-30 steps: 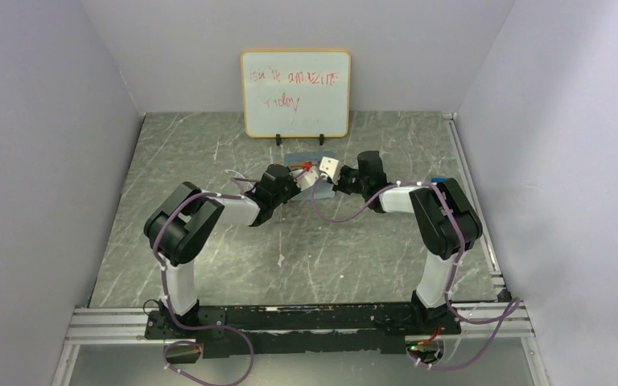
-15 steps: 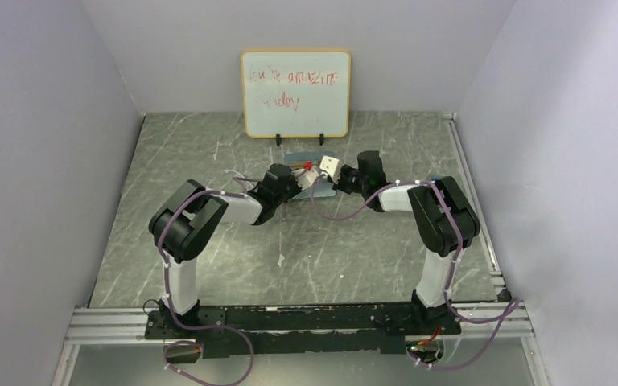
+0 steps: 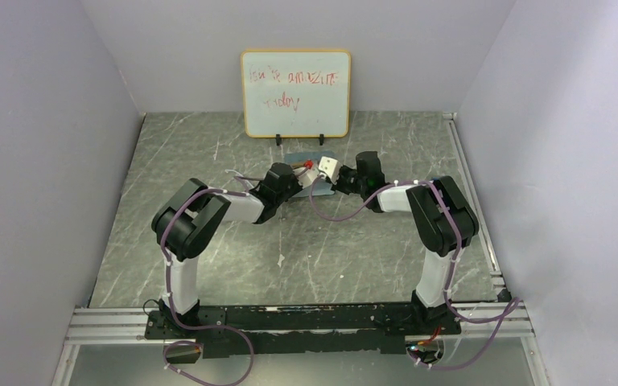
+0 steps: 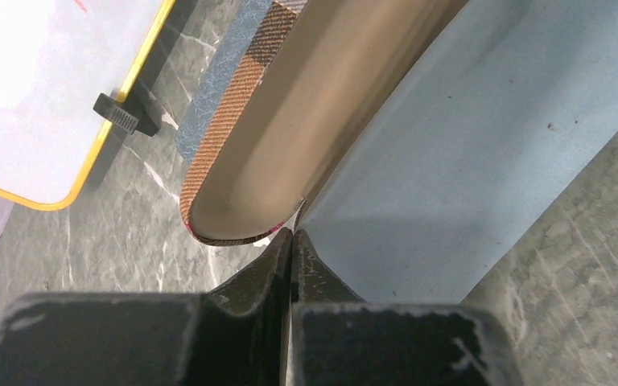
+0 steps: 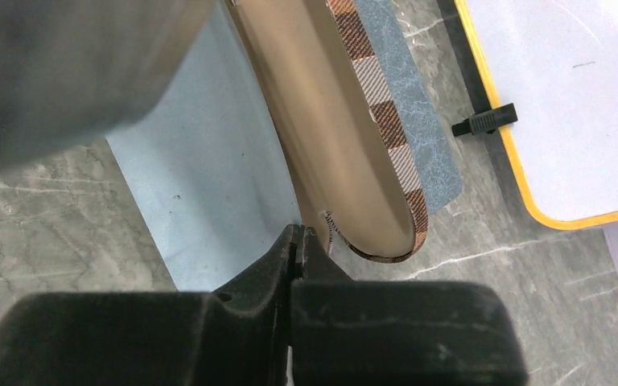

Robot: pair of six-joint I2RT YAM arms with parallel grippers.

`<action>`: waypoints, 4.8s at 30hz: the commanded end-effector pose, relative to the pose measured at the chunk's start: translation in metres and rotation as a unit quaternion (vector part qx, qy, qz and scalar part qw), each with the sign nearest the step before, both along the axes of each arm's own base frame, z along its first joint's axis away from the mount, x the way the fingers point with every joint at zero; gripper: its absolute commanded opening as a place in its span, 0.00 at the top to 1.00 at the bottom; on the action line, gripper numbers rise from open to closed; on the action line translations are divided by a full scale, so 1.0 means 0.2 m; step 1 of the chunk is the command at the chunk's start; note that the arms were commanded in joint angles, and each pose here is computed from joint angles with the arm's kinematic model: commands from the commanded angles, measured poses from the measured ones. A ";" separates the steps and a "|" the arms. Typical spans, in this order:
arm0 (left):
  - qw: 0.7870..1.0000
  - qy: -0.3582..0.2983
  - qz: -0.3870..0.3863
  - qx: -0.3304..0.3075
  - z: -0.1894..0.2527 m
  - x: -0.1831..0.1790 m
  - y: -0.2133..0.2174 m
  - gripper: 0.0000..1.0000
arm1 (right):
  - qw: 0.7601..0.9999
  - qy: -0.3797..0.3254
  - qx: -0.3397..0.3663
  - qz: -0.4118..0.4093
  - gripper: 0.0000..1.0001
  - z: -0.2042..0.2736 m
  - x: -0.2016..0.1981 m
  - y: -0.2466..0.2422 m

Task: Organize the sunglasses
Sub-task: Place the glasses cleaning cloth in the sunglasses case.

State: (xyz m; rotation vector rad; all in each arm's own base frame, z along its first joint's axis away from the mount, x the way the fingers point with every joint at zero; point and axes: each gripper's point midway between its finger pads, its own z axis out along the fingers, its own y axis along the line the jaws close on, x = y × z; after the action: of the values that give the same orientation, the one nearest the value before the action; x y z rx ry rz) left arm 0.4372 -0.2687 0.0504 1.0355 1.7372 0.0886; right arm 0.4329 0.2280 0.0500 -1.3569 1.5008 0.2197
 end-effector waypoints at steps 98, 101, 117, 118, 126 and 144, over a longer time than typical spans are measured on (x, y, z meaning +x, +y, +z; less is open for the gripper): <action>0.997 -0.047 0.039 -0.051 0.25 0.03 0.02 0.69 | 0.999 -0.027 0.037 0.022 0.66 0.20 -0.03 0.05; 0.996 -0.048 0.037 -0.060 0.31 0.01 0.03 0.67 | 0.998 -0.020 0.044 0.039 0.67 0.23 -0.06 0.07; 0.999 0.006 0.033 -0.038 0.43 -0.24 0.33 0.46 | 0.995 0.027 0.021 0.090 0.48 0.42 -0.31 0.04; 0.999 0.017 0.037 -0.037 0.43 -0.26 0.37 0.46 | 0.995 0.029 0.021 0.092 0.41 0.46 -0.34 0.03; 0.995 0.096 0.038 -0.018 0.37 -0.39 0.59 0.46 | 0.997 -0.004 0.049 0.060 0.00 0.72 -0.52 -0.07; 0.974 0.217 0.061 -0.005 0.16 -0.41 0.71 0.49 | 0.998 -0.034 0.041 0.039 0.00 0.67 -0.54 -0.16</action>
State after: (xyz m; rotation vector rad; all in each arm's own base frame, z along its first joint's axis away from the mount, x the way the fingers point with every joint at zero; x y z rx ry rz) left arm 0.3566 -0.1224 0.0771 0.9929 2.1898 -0.0291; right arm 0.3196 0.1963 0.1727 -1.3657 1.4117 0.2982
